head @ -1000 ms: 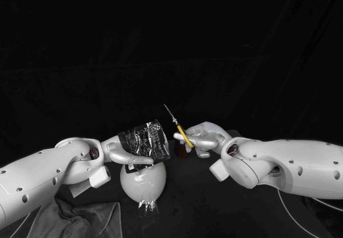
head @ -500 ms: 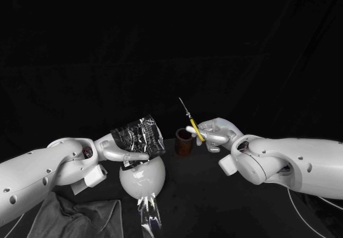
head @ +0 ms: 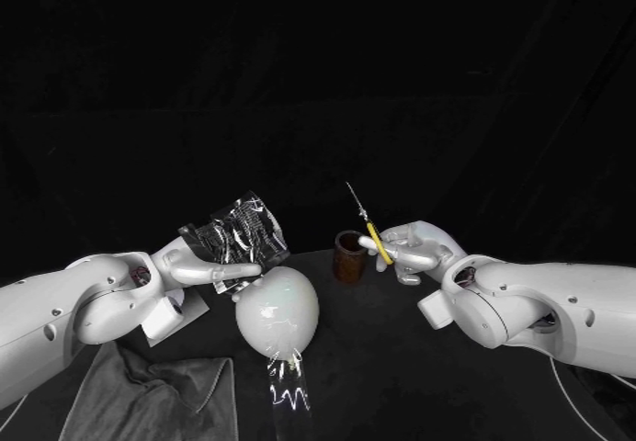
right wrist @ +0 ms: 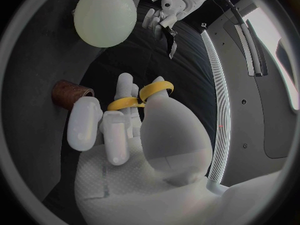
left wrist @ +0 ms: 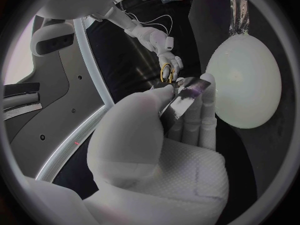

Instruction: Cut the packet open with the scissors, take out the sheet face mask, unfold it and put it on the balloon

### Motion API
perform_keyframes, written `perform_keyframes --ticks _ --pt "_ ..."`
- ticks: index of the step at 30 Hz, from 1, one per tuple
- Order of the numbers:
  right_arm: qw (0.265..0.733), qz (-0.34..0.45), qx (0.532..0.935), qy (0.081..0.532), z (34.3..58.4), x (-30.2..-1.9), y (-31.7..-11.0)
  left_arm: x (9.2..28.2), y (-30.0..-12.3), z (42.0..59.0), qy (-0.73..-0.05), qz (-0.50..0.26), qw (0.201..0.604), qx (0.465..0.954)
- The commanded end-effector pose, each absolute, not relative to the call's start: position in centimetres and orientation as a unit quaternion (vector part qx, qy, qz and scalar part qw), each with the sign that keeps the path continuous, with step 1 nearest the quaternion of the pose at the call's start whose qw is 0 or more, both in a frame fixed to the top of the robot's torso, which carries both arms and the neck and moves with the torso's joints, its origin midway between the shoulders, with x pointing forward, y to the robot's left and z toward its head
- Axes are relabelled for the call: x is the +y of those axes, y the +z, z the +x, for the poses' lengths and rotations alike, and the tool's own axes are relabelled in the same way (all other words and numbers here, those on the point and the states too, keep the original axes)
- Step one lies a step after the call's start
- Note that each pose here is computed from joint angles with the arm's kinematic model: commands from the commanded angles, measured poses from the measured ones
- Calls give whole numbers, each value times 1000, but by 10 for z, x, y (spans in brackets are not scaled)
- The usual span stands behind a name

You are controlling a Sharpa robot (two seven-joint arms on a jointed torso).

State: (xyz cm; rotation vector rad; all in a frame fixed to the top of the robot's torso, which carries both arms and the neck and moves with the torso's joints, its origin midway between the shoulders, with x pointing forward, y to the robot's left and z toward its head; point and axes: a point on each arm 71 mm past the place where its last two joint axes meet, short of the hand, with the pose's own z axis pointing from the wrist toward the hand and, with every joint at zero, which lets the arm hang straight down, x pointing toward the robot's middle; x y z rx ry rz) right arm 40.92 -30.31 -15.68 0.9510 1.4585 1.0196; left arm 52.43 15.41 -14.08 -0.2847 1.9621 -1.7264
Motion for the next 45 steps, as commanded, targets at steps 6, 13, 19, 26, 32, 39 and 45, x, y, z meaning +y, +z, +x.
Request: perform_keyframes --ticks 6,13,19,26,32,39,45 --pt "537 380 612 439 409 -299 -164 172 -136 517 -656 -143 261 693" --pt "533 377 618 439 410 -293 -173 203 -142 506 -643 -168 278 694" --pt "532 377 620 436 412 -292 -180 234 -150 499 -623 -194 309 692" --pt "534 376 621 433 414 -293 -184 270 -162 490 -595 -229 366 678" --pt "536 376 621 430 416 -294 -187 289 -176 479 -568 -260 428 653" --pt "538 378 621 427 416 -296 -188 300 -200 466 -530 -284 480 638" --pt "540 379 621 424 418 -298 -189 303 -225 449 -505 -278 473 666"
